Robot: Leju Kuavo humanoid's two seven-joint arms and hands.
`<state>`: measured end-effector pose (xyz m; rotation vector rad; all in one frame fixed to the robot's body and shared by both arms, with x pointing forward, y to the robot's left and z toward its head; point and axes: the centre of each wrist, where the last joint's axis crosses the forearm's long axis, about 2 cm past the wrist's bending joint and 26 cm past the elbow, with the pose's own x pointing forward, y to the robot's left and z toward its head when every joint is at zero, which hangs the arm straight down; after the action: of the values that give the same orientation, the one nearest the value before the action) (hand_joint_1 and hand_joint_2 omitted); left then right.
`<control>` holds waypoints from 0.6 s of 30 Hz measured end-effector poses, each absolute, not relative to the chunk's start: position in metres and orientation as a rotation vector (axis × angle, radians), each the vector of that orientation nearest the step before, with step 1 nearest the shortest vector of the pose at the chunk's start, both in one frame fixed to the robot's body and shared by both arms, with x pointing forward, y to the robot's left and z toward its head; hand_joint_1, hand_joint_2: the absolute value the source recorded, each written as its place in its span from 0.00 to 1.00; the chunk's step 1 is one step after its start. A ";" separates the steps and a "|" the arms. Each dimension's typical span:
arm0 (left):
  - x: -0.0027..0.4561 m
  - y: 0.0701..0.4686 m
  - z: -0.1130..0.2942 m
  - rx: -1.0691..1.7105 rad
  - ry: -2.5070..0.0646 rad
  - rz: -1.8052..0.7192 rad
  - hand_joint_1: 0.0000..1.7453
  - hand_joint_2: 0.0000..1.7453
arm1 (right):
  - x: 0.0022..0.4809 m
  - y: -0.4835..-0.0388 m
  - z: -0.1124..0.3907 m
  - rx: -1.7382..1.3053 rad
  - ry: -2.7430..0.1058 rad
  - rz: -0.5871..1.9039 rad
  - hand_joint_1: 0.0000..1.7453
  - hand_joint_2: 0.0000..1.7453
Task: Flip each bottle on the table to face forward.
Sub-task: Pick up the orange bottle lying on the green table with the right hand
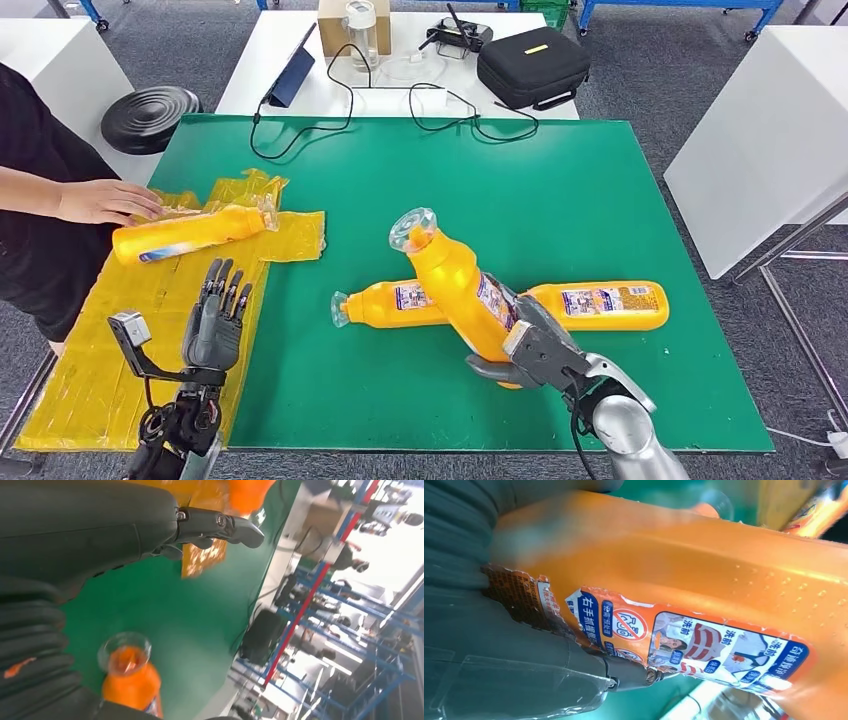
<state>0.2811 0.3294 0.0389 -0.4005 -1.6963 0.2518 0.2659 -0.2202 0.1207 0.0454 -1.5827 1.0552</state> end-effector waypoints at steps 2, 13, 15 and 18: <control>0.270 0.313 0.040 -0.559 -1.692 0.302 0.00 1.00 | 0.271 -0.230 0.137 0.130 -1.750 0.870 1.00 1.00; 0.248 0.251 0.056 -0.774 -1.700 0.236 0.00 1.00 | 0.311 -0.199 0.150 0.262 -1.863 0.726 1.00 1.00; 0.245 0.244 0.062 -0.790 -1.712 0.216 0.00 1.00 | 0.321 -0.189 0.150 0.275 -1.851 0.718 1.00 1.00; 0.243 0.235 0.071 -0.817 -1.726 0.186 0.00 1.00 | 0.331 -0.171 0.148 0.265 -1.832 0.718 1.00 1.00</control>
<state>0.2433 0.2351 0.0712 -0.8166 -1.7264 0.1860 0.3312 -0.1712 0.1483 0.2647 -1.8319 0.7177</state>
